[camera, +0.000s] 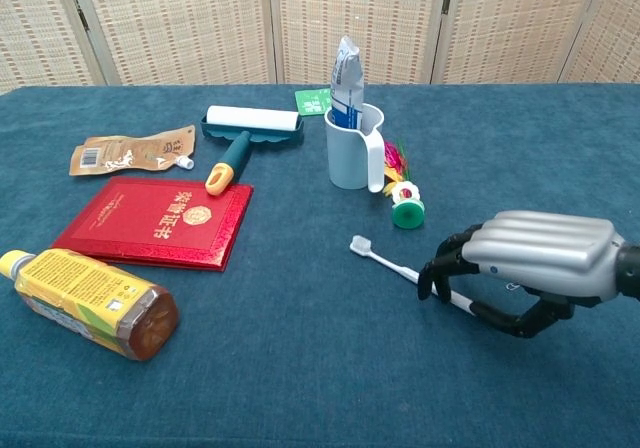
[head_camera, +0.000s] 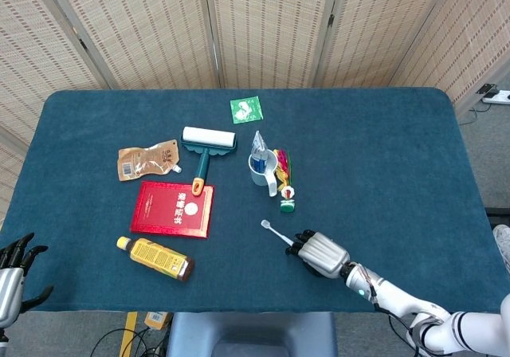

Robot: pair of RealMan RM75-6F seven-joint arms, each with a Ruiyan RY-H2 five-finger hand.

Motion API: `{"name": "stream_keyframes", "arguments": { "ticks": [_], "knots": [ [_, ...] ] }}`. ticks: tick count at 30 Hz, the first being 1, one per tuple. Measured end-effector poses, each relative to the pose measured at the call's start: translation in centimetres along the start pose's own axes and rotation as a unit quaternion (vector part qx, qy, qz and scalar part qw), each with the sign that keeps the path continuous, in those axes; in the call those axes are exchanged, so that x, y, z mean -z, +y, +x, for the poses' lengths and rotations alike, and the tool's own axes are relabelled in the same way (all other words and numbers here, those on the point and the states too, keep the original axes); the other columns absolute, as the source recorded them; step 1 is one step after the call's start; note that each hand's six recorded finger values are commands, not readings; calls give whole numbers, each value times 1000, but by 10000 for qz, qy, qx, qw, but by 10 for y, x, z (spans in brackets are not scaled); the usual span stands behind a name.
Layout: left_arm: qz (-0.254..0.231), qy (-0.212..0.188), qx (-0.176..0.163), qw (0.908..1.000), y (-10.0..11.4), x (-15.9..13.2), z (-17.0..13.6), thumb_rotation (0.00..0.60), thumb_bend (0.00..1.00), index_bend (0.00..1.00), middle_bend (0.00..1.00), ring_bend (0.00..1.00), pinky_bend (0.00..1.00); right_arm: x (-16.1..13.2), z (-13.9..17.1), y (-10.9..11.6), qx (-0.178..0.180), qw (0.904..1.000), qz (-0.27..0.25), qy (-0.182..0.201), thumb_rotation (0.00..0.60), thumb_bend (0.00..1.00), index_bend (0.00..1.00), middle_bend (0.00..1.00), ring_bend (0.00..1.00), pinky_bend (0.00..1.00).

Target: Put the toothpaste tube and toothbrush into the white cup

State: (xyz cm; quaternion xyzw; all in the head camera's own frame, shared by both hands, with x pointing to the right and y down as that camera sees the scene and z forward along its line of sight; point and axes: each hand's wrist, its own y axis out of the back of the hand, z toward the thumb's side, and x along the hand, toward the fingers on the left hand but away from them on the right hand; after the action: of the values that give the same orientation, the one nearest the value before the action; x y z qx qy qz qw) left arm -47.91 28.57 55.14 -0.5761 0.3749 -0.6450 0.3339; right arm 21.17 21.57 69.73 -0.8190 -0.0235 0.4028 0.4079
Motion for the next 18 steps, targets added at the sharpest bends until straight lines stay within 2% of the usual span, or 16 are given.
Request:
{"name": "stream_keyframes", "arguments": {
  "ticks": [8,18],
  "knots": [
    [3,12,-8,10000,0,1,0,600,242,277,108,126,173,15,-14,17,348,9987,-232,-280,600,550,265,356,191,253],
    [5,61,3,10000,0,5,-2,600,243,276,108,126,173,6,-38,9,278,9990,-268,-227,600,547,265,356,191,253]
  ]
}}
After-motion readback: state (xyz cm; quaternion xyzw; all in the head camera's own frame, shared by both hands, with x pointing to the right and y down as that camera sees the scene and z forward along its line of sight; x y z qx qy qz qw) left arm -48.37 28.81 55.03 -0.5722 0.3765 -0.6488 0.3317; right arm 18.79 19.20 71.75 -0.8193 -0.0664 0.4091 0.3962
